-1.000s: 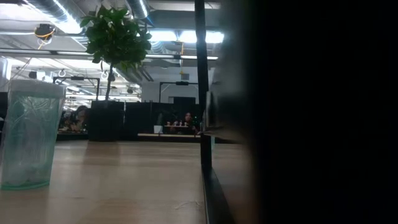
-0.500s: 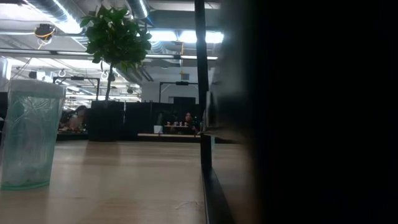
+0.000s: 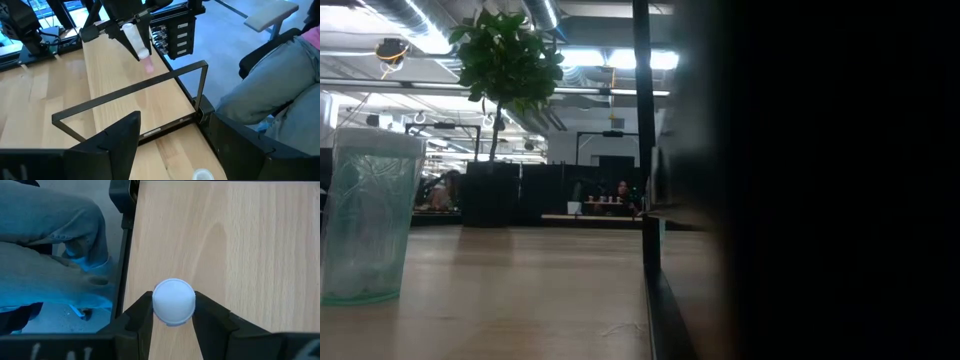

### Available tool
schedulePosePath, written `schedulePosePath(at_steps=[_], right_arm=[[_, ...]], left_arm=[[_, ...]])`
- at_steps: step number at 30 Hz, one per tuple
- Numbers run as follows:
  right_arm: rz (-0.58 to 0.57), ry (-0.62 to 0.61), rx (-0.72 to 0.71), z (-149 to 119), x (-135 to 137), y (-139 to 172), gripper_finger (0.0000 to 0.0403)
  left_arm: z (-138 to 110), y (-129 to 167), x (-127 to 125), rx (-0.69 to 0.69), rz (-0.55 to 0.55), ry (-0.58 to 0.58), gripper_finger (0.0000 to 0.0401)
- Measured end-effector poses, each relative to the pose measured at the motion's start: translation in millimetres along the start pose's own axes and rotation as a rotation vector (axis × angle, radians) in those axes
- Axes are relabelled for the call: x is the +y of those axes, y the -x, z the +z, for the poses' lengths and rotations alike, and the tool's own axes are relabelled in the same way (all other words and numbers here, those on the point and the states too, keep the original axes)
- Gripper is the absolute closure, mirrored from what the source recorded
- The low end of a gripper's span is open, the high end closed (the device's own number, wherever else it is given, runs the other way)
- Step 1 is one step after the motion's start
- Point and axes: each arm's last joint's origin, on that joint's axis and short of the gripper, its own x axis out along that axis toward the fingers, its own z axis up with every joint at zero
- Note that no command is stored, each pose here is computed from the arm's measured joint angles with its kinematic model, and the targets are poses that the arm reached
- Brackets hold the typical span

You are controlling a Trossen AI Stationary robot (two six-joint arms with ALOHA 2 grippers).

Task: Pick and place medicine bottles onto shelf by color
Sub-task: Put the right pink pill bottle on the shelf

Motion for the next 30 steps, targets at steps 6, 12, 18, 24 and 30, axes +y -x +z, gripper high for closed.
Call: schedulePosePath(at_steps=[6,12,18,24,30], right_arm=[[0.001,0.029,0.000,-0.4,0.4,0.1,0.0281],[0.001,0.078,0.001,-0.7,0.8,0.3,0.0279],[-0.039,0.048,0.049,-7.6,-1.0,1.3,0.0277],[-0.051,0.125,0.010,-12.2,7.1,-0.5,0.0276],[-0.088,0.168,-0.041,-16.1,12.8,1.1,0.0276]], left_arm=[[0.0,0.0,0.0,0.000,0.000,0.000,0.0169],[0.1,0.0,0.0,-0.001,0.001,0.001,0.0169],[0.0,0.0,0.0,-0.001,0.001,0.001,0.0169],[0.2,0.0,0.0,-0.002,0.001,0.002,0.0169],[0.3,0.0,0.0,-0.003,0.001,0.002,0.0169]])
